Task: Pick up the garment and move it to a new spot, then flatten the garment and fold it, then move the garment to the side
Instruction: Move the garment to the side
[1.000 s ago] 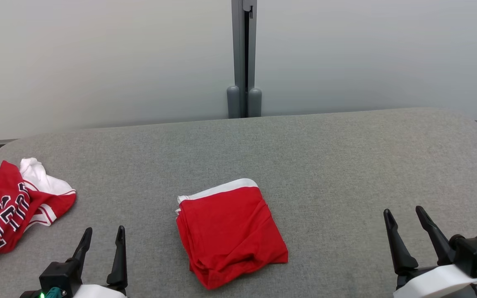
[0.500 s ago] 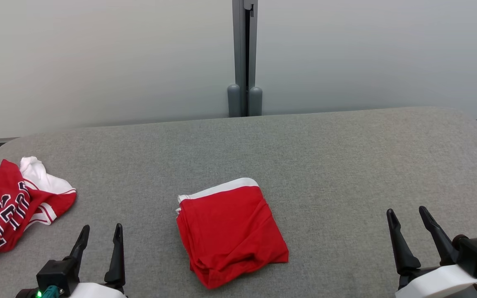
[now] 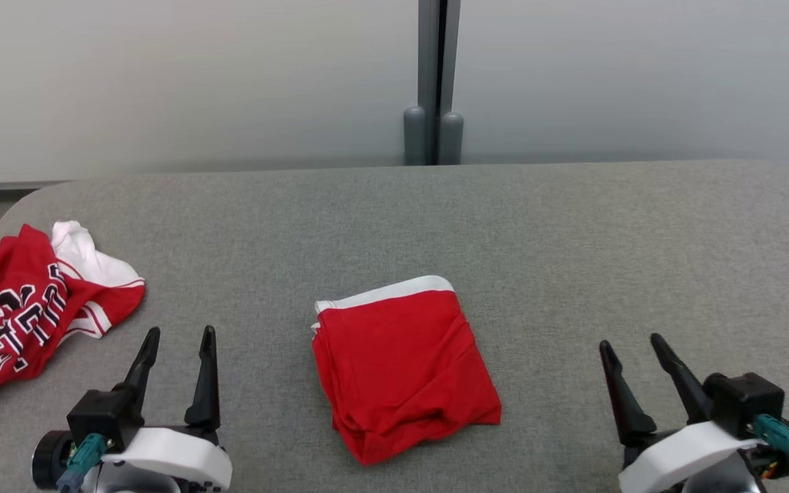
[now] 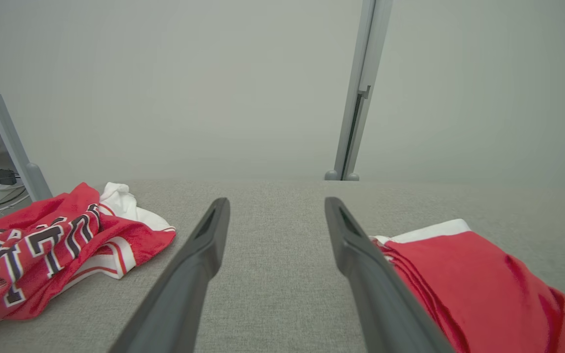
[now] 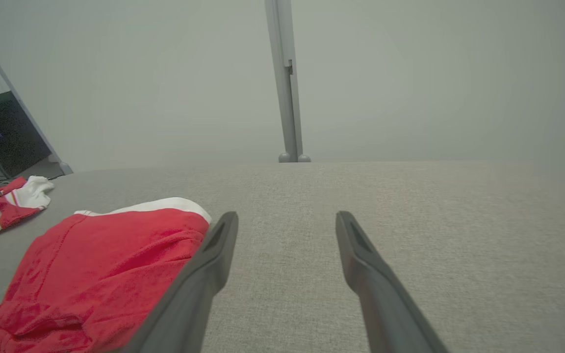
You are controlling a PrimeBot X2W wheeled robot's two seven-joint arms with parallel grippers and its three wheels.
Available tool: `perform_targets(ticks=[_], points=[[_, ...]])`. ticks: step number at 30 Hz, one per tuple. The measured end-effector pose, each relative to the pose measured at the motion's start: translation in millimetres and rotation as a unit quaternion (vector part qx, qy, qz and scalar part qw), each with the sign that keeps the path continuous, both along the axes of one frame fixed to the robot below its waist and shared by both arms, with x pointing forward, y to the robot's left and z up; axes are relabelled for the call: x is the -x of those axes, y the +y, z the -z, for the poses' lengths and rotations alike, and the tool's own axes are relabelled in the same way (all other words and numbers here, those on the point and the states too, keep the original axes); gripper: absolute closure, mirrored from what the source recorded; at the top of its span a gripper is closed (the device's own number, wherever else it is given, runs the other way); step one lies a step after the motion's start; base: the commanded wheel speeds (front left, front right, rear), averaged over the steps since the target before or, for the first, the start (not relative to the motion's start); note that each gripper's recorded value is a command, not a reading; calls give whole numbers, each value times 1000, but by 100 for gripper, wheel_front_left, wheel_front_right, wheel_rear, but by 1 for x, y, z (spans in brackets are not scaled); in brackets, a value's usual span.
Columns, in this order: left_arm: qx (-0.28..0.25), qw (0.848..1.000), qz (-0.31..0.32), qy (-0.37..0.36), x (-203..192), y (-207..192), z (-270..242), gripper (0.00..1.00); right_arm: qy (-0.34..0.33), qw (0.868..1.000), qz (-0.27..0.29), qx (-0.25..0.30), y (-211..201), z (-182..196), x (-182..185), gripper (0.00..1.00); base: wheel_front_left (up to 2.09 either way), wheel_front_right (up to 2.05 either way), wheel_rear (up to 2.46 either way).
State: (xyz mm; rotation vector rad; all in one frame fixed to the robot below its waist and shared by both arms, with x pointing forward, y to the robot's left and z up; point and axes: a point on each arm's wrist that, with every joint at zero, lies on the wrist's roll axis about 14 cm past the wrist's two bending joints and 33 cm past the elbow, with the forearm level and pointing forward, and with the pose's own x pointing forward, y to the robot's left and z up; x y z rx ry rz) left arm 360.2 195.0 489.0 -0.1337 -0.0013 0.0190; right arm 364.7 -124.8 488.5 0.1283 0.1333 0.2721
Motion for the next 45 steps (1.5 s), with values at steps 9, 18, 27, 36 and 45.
perform_targets(ticks=[9, 18, 27, 36, 45], points=[[5, 1000, -21, -11, -24, 14, -4, 0, 78, 991, -104, -24, 82, 53, -27, 0, 0, 0, 0], [7, 999, -47, 13, -26, 29, 13, 0, 188, 972, -142, -21, 116, 118, -26, 43, 0, 0, 0], [-3, 999, -36, 5, -34, 25, 9, 0, 181, 972, -153, -3, 117, 116, -31, 100, 0, 0, 0], [1, 999, 51, -18, -63, -34, 0, 0, 151, 983, -90, 54, 43, 106, -34, 100, 0, 0, 0], [25, 987, 157, -25, -90, -112, -3, 0, 151, 984, 10, 97, -53, 97, -25, 100, 0, 0, 0]])
